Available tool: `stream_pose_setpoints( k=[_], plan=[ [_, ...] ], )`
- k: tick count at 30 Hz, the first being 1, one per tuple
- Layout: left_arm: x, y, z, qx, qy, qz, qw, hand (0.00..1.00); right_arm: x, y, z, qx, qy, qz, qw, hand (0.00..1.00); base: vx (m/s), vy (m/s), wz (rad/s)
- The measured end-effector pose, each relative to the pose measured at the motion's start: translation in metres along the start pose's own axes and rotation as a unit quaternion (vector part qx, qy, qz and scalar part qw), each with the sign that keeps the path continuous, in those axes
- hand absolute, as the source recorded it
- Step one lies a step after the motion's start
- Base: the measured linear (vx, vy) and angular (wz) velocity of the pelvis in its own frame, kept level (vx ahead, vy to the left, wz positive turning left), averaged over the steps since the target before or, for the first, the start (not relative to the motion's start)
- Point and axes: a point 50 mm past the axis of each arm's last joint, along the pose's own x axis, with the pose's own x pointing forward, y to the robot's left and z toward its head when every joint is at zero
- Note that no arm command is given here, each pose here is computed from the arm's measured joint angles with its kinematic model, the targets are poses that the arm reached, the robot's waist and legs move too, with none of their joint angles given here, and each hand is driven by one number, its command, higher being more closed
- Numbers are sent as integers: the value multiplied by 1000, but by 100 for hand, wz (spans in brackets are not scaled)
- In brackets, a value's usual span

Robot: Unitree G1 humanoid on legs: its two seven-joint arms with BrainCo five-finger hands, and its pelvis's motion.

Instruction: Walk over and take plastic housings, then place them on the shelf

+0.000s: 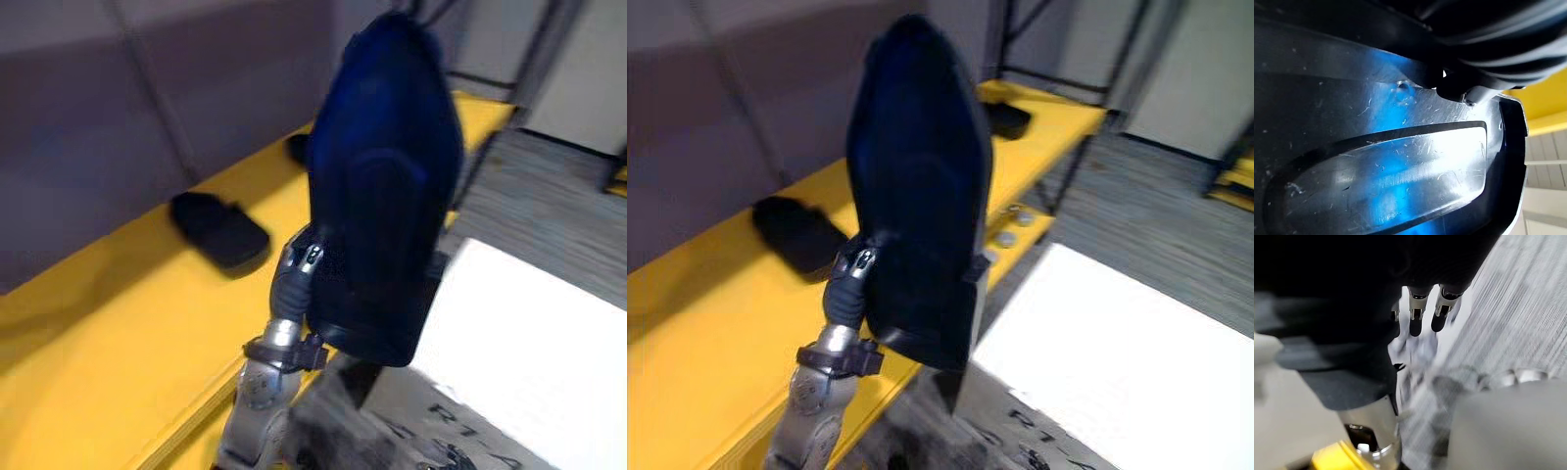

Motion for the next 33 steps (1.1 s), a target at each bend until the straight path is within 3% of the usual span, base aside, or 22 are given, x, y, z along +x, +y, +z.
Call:
stream_pose_setpoints(
  k=[9, 13, 17, 21, 33],
  plan=[
    [-6, -4, -6, 6, 20, -15, 1000, 100, 0, 7, 7, 7, -14, 8, 1000, 0, 10, 121, 51],
    [-5, 1, -6, 25, 16, 6, 1000, 100, -3, 3, -3, 7, -4, 3, 1000, 0, 3, -36, 114],
    [-31, 14, -17, 27, 60, 68, 996, 100, -10, -3, -20, 5, 14, -7, 1000, 0, 110, -92, 65],
    [-44, 16, -21, 25, 82, 82, 993, 100, -11, 5, -23, -3, 17, 3, 1000, 0, 136, -99, 36],
    [-53, 34, -6, 39, 59, 136, 988, 100, -5, 34, 5, -6, -27, 35, 999, 0, 17, -43, 40]
  ],
)
